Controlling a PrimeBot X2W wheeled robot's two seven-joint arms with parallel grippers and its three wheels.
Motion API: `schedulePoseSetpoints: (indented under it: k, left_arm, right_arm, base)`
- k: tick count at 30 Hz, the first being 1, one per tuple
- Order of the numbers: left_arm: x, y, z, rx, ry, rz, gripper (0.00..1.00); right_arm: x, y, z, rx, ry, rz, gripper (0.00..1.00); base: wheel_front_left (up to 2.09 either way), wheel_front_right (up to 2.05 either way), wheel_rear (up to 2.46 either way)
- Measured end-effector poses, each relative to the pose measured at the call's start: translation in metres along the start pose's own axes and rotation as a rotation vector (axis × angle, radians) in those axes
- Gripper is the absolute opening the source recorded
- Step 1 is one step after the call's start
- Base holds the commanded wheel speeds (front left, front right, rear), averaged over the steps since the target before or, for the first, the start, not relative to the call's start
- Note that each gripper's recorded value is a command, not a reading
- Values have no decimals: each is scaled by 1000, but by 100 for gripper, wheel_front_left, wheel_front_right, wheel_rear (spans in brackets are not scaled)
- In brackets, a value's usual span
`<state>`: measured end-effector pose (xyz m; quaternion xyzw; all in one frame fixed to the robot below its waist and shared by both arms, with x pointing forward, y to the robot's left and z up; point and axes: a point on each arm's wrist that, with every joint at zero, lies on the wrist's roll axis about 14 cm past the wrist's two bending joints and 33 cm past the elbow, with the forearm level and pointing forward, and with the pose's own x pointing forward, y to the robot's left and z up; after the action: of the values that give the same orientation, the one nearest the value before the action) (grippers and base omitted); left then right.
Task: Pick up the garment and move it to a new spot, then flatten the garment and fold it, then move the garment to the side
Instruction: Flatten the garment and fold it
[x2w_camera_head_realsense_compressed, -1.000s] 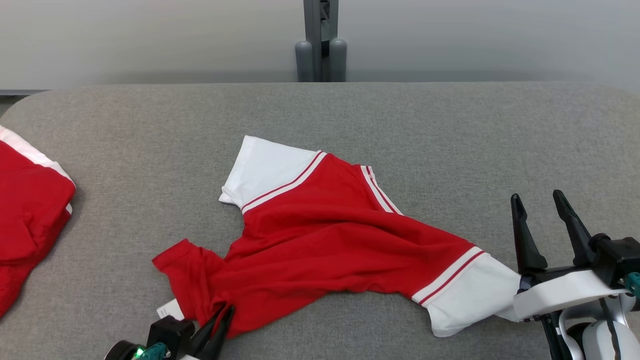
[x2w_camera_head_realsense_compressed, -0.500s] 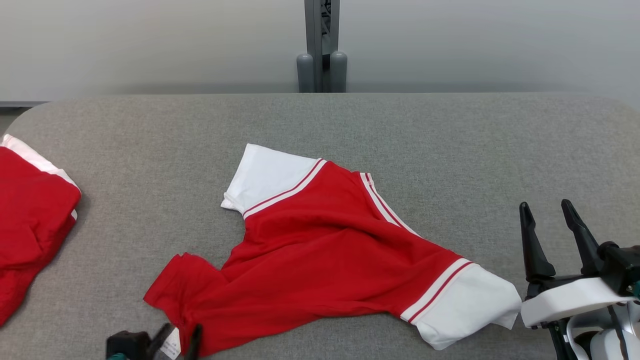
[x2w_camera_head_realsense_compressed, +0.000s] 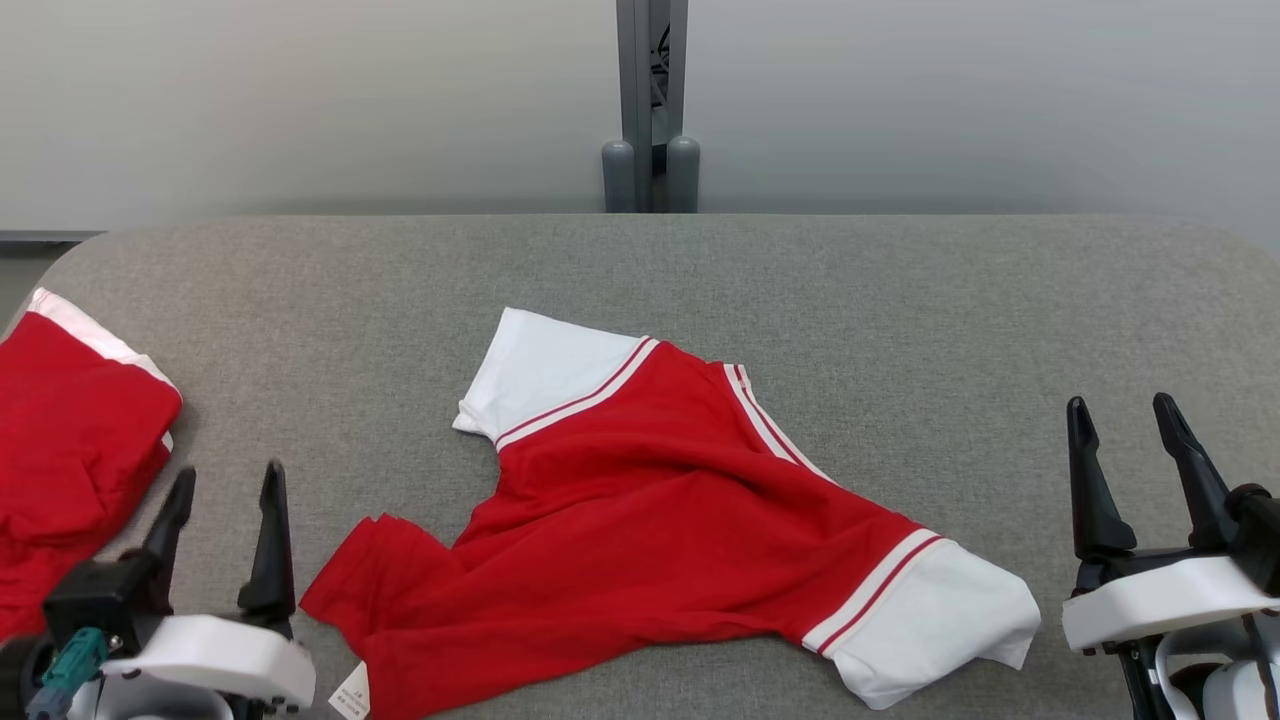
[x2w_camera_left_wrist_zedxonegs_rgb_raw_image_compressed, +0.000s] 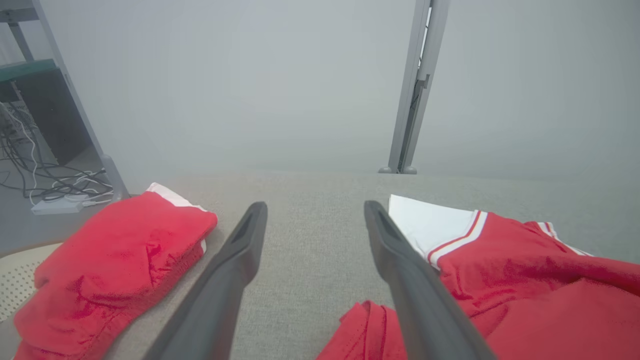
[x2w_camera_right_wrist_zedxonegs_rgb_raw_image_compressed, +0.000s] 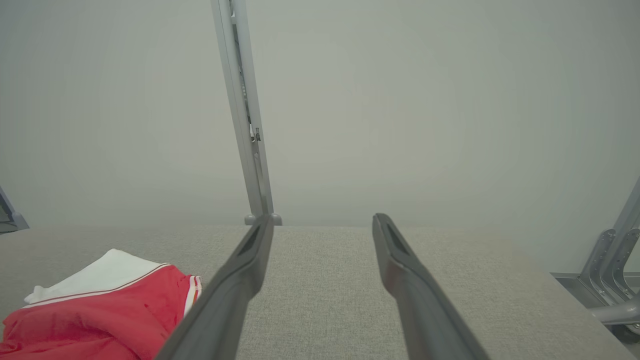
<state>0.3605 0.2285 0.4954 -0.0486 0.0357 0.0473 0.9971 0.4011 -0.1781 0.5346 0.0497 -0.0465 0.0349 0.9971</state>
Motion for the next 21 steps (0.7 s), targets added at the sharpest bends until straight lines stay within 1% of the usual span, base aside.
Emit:
schedulePoseSetpoints:
  k: [3,7,11,18,21]
  left_arm:
    - [5,-12,34,13,-108,-23,100]
    - [6,-22,57,18,-171,-49,100]
    - [4,-25,57,17,-173,-48,100]
    - [-7,-35,35,44,-114,-82,100]
    - [-8,-36,33,44,-107,-87,100]
  right_arm:
    - [-1,2,5,-11,-13,5,100]
    - [-4,5,9,-17,-18,15,100]
    - [-11,7,9,-14,-12,19,100]
    - [-24,3,-1,1,30,6,100]
    - [-26,3,-2,3,36,4,100]
  base:
    - [0,0,0]
    - [0,0,0]
    - [0,0,0]
    - [0,0,0]
    - [0,0,0]
